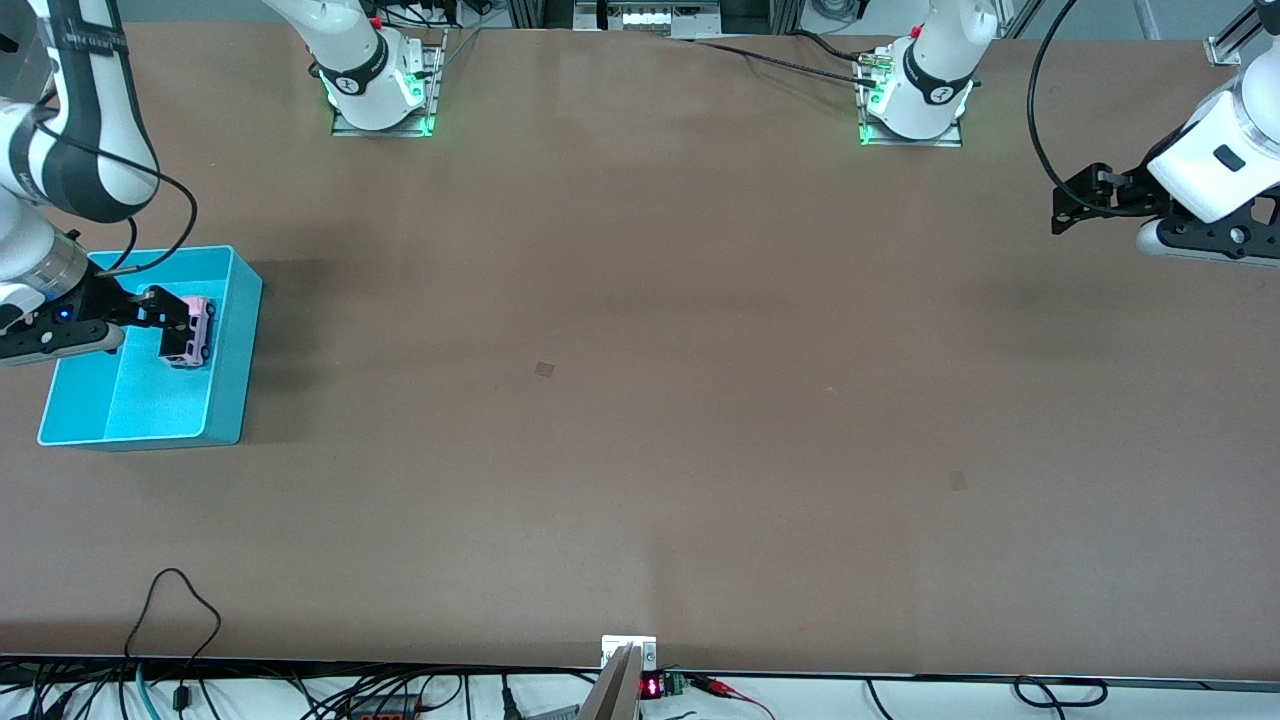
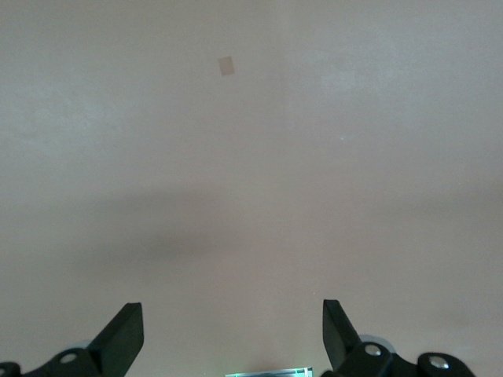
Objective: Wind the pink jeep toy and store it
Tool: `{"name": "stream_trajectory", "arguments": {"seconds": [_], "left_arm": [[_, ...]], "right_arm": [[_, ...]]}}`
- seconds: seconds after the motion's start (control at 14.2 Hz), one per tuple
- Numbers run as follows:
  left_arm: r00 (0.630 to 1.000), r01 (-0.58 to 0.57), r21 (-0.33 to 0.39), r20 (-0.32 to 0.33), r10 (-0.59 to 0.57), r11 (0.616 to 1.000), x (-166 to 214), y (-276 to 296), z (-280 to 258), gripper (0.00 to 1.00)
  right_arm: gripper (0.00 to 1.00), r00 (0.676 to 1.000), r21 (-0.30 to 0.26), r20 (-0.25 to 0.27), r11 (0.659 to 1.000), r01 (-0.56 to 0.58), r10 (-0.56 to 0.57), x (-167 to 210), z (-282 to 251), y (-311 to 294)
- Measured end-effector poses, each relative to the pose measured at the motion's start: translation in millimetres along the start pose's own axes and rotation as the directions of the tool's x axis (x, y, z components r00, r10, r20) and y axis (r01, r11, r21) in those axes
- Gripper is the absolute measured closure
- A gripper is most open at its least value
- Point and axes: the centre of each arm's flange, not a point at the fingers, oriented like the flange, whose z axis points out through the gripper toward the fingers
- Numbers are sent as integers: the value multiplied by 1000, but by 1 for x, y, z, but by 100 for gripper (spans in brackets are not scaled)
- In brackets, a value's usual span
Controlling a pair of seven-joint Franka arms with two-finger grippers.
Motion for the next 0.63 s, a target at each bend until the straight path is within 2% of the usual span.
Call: {"name": "stream_trajectory", "arguments": {"seconds": [0.21, 0.49, 0.63], "left_arm": [[1000, 0, 0, 0, 0, 1000, 0, 0, 0, 0], [1000, 0, 0, 0, 0, 1000, 0, 0, 0, 0], [1000, 0, 0, 0, 0, 1000, 0, 0, 0, 0]], "right_arm": [[0, 998, 32, 25, 998, -61, 60, 23, -36, -35], [0, 980, 58, 94, 982, -181, 175, 40, -95, -82], [0, 973, 58, 97, 974, -217, 211, 45, -128, -102]]}}
